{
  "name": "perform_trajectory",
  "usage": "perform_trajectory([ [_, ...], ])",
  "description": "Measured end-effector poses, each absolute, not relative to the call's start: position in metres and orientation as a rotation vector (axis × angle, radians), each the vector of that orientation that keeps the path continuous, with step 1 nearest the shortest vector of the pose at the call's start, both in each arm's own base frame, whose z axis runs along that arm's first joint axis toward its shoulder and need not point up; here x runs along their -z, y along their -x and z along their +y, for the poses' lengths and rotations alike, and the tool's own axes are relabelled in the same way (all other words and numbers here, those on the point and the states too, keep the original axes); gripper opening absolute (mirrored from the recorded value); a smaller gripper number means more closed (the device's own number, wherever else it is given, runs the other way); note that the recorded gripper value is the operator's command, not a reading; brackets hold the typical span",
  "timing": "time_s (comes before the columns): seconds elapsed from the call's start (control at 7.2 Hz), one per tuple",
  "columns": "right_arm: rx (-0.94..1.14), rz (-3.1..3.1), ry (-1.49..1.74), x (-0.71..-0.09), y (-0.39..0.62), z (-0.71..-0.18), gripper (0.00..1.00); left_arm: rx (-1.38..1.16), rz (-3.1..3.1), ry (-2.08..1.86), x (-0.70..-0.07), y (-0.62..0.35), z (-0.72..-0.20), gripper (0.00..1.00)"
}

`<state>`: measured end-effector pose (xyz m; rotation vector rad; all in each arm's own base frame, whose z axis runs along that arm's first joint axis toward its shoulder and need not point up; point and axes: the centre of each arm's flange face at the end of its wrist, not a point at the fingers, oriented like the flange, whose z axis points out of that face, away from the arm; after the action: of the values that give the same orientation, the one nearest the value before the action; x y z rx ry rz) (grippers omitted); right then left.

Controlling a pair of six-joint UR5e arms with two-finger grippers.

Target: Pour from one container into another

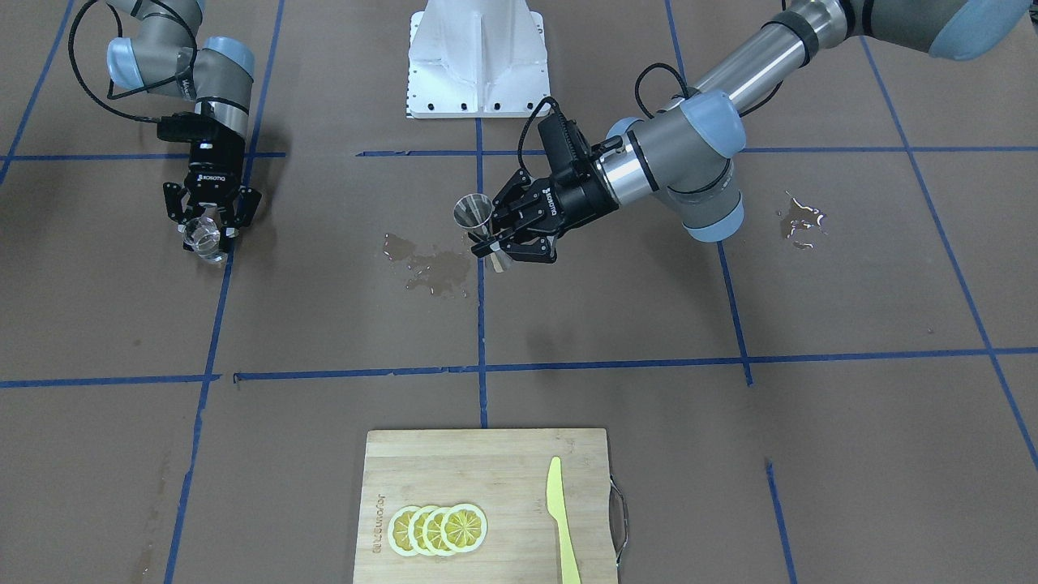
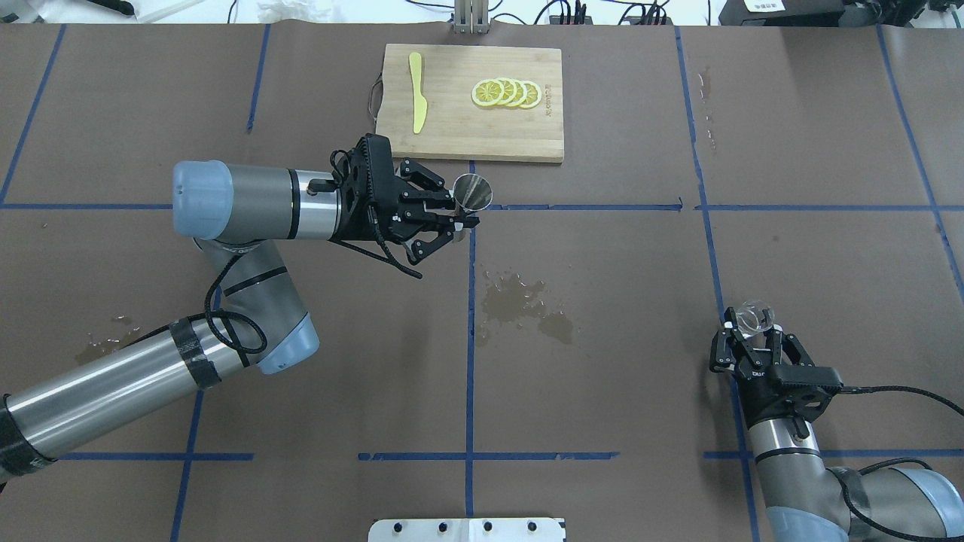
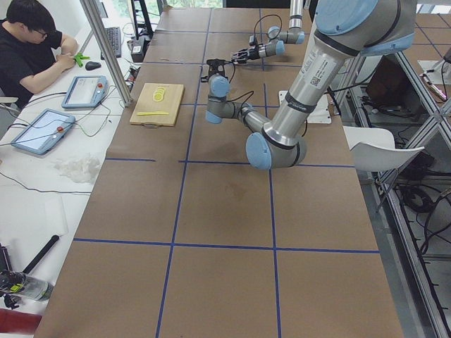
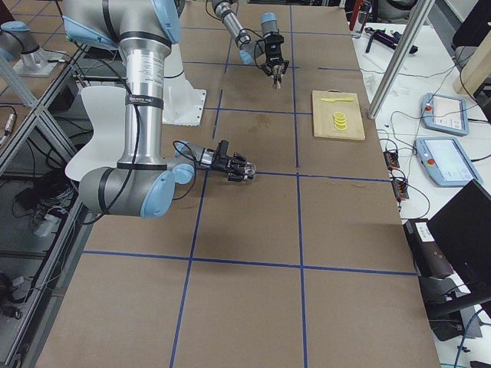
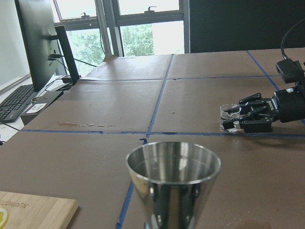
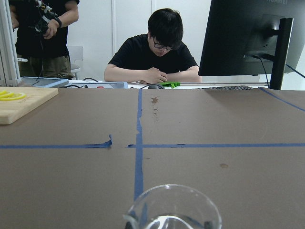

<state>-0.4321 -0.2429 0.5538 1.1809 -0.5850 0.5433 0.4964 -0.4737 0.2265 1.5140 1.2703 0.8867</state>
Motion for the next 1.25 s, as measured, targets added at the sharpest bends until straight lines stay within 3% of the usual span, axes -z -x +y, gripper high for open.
perform_trajectory([
  [0.56,-0.554,-0.599,-1.229,-0.537,0.422,-0.245,0.00,-0.886,1.273,-1.518,-0.230,-0.495,-0.472,0.00],
  [1.25,-0.293,-0.604,-1.338,-0.522,0.386,-0.242,0.00,-0.885,1.272,-1.518,-0.231,-0.495,-0.472,0.00],
])
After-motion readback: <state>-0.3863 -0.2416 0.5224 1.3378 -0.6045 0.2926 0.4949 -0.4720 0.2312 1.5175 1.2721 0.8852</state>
